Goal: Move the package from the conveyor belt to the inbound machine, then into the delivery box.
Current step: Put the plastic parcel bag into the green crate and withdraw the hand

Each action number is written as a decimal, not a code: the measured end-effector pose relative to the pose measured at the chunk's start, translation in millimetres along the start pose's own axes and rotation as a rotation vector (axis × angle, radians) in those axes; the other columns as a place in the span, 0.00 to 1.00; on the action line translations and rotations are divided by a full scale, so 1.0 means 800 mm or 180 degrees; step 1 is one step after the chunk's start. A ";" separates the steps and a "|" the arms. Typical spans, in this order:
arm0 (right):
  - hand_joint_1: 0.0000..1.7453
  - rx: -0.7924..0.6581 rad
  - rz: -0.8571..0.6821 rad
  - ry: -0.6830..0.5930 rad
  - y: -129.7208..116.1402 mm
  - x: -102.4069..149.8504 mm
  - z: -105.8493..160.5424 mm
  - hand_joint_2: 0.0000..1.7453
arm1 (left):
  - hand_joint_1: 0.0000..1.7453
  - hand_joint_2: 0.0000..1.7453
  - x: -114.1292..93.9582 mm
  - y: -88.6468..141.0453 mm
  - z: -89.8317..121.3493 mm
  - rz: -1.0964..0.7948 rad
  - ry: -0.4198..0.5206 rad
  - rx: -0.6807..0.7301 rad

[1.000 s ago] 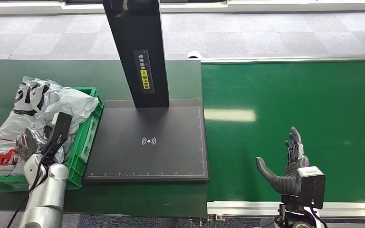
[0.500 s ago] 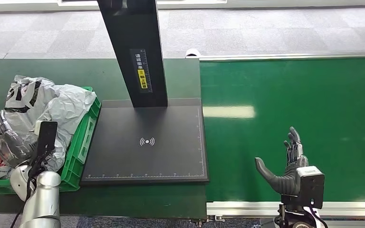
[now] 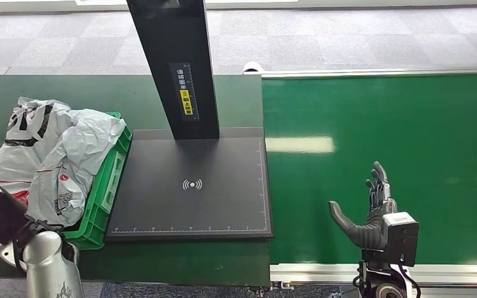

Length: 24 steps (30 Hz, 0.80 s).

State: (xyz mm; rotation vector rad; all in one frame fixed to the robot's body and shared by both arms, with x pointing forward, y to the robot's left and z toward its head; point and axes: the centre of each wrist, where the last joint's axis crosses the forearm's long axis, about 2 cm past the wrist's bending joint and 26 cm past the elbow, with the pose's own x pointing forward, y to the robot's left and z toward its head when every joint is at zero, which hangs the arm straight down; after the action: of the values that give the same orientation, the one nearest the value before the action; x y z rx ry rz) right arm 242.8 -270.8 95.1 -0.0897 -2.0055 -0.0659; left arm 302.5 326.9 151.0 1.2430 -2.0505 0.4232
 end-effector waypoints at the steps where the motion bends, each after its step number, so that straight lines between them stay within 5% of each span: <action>1: 0.00 -0.0003 -0.0008 -0.0007 0.000 0.000 -0.001 1.00 | 0.00 1.00 0.006 -0.007 0.003 0.0248 0.0073 -0.0093; 5: 0.00 0.0023 -0.0043 -0.0023 0.002 -0.002 -0.004 1.00 | 0.00 1.00 0.033 -0.041 0.029 0.1500 0.0537 -0.1018; 11: 0.00 0.0238 -0.0170 -0.0037 0.013 -0.003 -0.013 1.00 | 0.00 1.00 0.074 -0.074 0.088 0.2658 0.0838 -0.2393; 17: 0.00 0.0497 -0.0248 -0.0007 0.032 -0.007 -0.020 1.00 | 0.00 1.00 0.093 -0.090 0.133 0.2966 0.1025 -0.3123; 24: 0.00 0.0713 -0.0339 0.0038 0.053 -0.013 -0.025 1.00 | 0.00 1.00 0.093 -0.096 0.163 0.2934 0.1118 -0.3327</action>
State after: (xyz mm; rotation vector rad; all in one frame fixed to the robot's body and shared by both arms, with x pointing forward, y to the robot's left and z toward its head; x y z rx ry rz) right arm 269.2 -230.3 94.5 0.1602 -1.9915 0.0902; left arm 296.0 164.3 105.7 -0.3909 -1.9410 -0.0765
